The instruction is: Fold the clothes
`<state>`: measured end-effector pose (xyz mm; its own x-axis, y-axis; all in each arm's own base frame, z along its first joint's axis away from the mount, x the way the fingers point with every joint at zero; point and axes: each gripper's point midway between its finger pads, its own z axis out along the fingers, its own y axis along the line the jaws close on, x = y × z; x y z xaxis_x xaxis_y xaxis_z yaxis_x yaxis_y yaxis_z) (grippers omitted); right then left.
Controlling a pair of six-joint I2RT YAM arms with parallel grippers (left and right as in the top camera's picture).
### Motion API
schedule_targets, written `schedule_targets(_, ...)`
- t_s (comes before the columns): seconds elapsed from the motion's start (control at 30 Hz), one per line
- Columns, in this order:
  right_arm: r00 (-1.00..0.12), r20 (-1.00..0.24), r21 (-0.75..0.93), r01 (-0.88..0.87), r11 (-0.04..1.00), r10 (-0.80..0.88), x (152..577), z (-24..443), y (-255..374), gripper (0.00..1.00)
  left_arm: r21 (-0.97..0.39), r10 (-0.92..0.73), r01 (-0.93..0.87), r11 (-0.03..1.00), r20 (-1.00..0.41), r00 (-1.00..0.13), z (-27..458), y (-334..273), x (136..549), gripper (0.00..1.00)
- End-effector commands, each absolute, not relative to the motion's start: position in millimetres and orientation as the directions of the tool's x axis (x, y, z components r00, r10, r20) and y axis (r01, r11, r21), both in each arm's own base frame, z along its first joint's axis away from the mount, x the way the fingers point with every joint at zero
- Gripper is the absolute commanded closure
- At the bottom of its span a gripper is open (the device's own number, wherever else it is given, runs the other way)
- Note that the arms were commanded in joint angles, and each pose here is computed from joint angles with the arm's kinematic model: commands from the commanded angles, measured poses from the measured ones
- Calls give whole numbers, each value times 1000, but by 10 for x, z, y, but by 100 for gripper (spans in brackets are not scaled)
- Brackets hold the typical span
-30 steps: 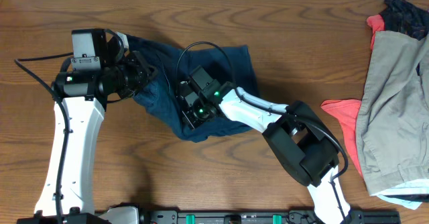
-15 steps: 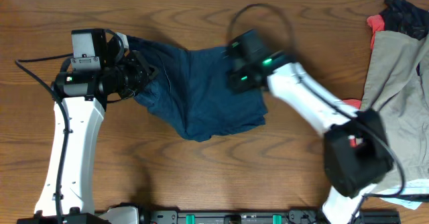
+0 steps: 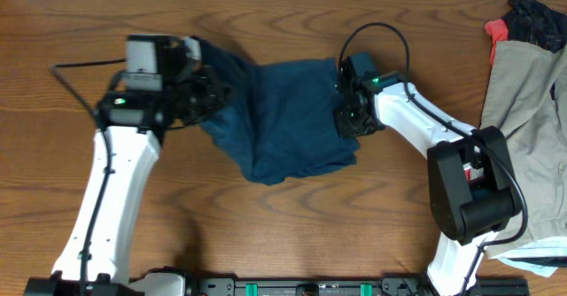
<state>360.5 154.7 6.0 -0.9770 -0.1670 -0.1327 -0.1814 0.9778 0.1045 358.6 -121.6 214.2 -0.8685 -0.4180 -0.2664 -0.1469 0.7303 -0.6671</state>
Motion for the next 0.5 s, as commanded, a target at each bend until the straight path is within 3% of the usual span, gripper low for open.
schedule_targets(0.0,-975,-114,104,-201,974,-189,3498,-55,1612,79,-675,-357,-91,733,-267,-895,2110,-1539,3604,94)
schedule_targets(0.27,-982,-89,103,-176,979,-167,3315,-271,1599,82,-705,-251,34,708,-297,-921,2049,-2211,3623,94)
schedule_targets(0.47,-982,-73,99,-182,978,-175,3247,-304,1601,82,-720,-263,54,692,-321,-910,2031,-2483,3715,94)
